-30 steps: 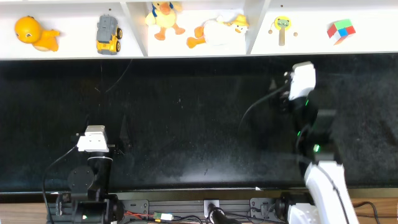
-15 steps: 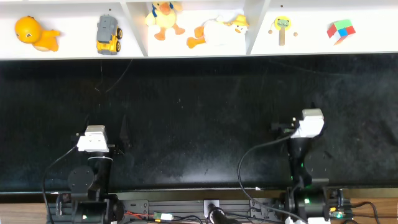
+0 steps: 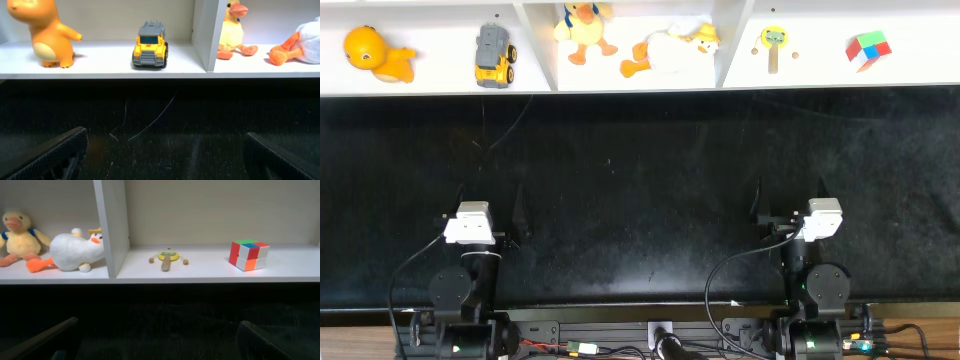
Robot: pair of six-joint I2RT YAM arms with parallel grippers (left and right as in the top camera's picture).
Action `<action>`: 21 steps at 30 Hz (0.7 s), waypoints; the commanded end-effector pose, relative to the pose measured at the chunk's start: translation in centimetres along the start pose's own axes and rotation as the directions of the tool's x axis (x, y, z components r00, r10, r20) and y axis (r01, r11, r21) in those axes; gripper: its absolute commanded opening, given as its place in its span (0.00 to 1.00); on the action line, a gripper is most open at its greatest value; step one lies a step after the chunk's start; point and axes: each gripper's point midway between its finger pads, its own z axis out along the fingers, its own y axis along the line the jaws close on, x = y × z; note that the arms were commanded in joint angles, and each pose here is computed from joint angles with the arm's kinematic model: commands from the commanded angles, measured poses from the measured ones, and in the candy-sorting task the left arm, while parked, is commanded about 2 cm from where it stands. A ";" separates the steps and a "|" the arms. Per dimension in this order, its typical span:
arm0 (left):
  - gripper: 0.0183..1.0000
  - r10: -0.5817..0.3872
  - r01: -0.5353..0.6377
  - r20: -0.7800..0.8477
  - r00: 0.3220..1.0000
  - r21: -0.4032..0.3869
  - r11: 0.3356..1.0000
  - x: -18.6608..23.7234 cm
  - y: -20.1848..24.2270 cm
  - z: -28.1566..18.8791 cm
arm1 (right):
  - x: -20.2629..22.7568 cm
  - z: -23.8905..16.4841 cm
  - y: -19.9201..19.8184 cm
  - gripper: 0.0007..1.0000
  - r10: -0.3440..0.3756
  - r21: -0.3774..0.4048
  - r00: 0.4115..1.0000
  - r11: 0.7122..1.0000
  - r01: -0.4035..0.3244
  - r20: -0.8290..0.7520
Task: Store Toys
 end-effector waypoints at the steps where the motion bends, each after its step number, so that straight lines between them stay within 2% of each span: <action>1: 1.00 -0.010 0.010 0.006 1.000 0.001 1.000 -0.1 -0.1 -0.1 | 0.4 0.0 -0.2 1.00 0.007 0.008 1.000 1.000 -0.007 0.000; 21: 1.00 -0.009 0.009 0.006 1.000 0.000 1.000 -0.1 0.0 -0.1 | 0.4 0.0 -0.5 0.99 0.007 0.023 1.000 1.000 -0.007 -0.002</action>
